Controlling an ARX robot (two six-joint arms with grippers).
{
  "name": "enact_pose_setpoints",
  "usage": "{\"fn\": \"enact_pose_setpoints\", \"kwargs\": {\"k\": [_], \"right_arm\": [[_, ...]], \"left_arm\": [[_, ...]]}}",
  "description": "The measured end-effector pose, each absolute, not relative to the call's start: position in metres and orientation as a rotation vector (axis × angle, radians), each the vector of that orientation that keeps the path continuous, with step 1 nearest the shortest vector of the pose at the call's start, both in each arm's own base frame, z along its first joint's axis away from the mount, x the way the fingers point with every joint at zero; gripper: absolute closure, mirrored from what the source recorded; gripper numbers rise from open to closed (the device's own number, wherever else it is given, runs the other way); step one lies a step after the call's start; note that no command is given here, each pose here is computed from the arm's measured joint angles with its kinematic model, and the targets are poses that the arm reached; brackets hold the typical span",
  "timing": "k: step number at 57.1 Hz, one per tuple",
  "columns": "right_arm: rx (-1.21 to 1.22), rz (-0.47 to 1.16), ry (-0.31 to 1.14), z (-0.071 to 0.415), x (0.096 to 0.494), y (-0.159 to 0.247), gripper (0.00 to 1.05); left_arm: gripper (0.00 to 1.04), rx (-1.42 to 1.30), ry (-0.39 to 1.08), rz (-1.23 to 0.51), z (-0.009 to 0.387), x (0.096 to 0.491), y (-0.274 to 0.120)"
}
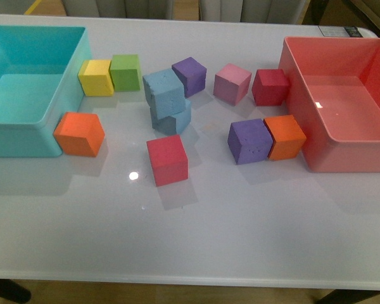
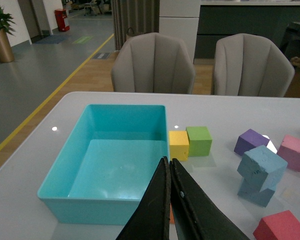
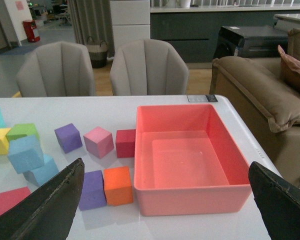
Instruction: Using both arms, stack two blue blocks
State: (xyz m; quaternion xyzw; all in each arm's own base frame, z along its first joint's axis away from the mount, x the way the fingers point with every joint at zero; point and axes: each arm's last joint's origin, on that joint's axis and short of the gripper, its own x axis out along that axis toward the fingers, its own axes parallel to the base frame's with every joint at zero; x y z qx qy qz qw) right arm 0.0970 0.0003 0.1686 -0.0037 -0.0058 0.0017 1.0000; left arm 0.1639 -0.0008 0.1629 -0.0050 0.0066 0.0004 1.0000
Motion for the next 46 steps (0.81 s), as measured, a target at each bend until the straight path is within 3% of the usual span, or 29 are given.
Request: {"fn": "enact_pose_setpoints", "kwargs": {"k": [46], "right_arm": [[-0.007,0.003,-0.012,0.169,0.097,0.000,0.09]], "left_arm": [[1.03,-0.010,-0.014,-0.005,0.171,0.123,-0.001]]}}
